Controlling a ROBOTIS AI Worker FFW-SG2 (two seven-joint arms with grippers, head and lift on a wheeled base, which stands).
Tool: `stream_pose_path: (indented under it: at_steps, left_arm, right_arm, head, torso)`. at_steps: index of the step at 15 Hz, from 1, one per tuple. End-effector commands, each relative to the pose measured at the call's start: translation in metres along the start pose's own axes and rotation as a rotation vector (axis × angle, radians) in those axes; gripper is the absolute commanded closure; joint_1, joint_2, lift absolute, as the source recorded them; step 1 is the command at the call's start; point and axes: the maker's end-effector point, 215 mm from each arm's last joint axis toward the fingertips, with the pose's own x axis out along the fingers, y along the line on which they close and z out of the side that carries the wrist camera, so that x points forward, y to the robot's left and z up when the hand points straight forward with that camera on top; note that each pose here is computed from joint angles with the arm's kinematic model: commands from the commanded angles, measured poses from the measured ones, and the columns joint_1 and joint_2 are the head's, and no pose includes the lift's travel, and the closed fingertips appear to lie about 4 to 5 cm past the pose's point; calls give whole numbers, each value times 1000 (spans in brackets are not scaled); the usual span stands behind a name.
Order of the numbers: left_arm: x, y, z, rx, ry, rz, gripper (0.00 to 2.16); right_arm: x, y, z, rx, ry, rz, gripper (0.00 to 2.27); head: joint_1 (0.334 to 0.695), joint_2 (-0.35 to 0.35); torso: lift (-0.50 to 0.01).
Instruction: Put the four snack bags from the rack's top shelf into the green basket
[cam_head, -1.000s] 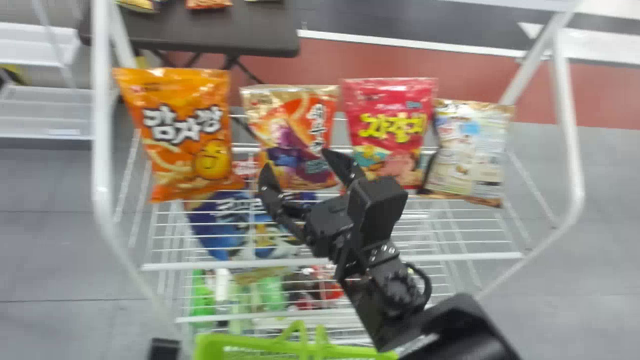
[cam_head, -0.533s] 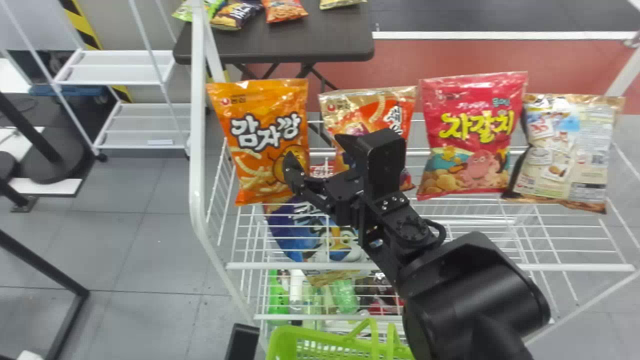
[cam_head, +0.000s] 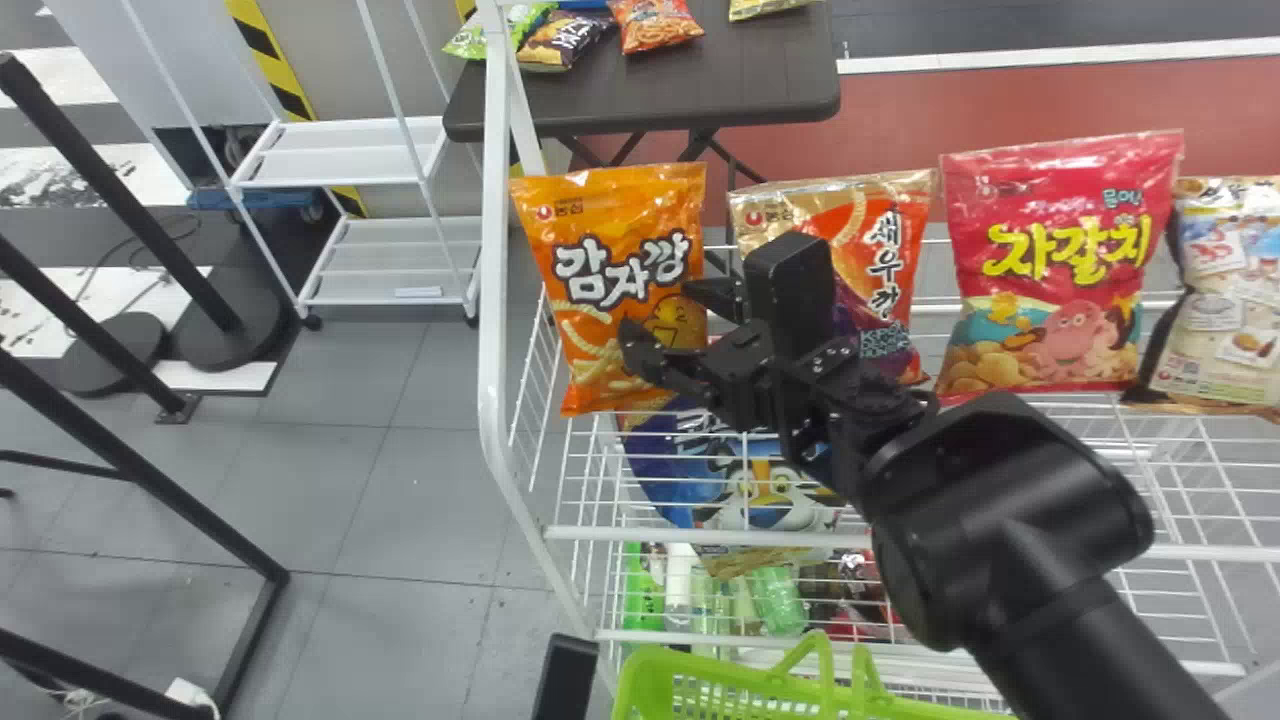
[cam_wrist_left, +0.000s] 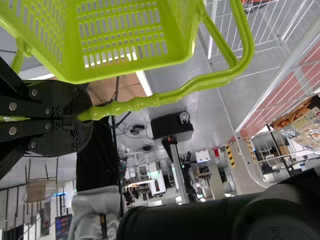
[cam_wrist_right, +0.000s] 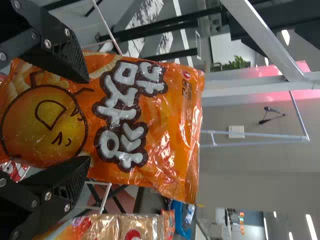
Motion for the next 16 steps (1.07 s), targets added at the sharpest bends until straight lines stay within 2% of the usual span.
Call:
stream_pose_path:
  at_steps: [1,2,3,5,9,12,16]
  left_arm:
    - [0,-1,2,4,-1,-3,2142]
    - [1,0,2,3,1,-2,2142]
    - [1,0,2,1,1,-4,2142]
    - [1,0,2,1,1,-1,2142]
    - [0,-1,3,0,-2,-5,2142]
    - [-2,-2,3,0,-8,-6,2142]
    - [-3,-3,7,4,-22,-7,2142]
  right_arm:
    - [2,5,-2,1,14,37,1453]
    - [2,6,0,-6,13,42,1639]
    - [3,8,2,-20,14,55,1932]
    - [3,10,11,-31,-13,67,2152]
    - [2,8,14,-56,-42,58,2216]
    - [-19,30,-7,-39,-28,50,2216]
    - [-73,63,11,66,-82,41,2216]
  head:
    - [695,184]
    - [695,191]
    - [695,194]
    - [695,197]
    - [695,200]
    - [695,202]
    - [695,219]
  torso:
    - [0]
    - [0]
    - [0]
    - [0]
    - [0]
    - [0]
    - [0]
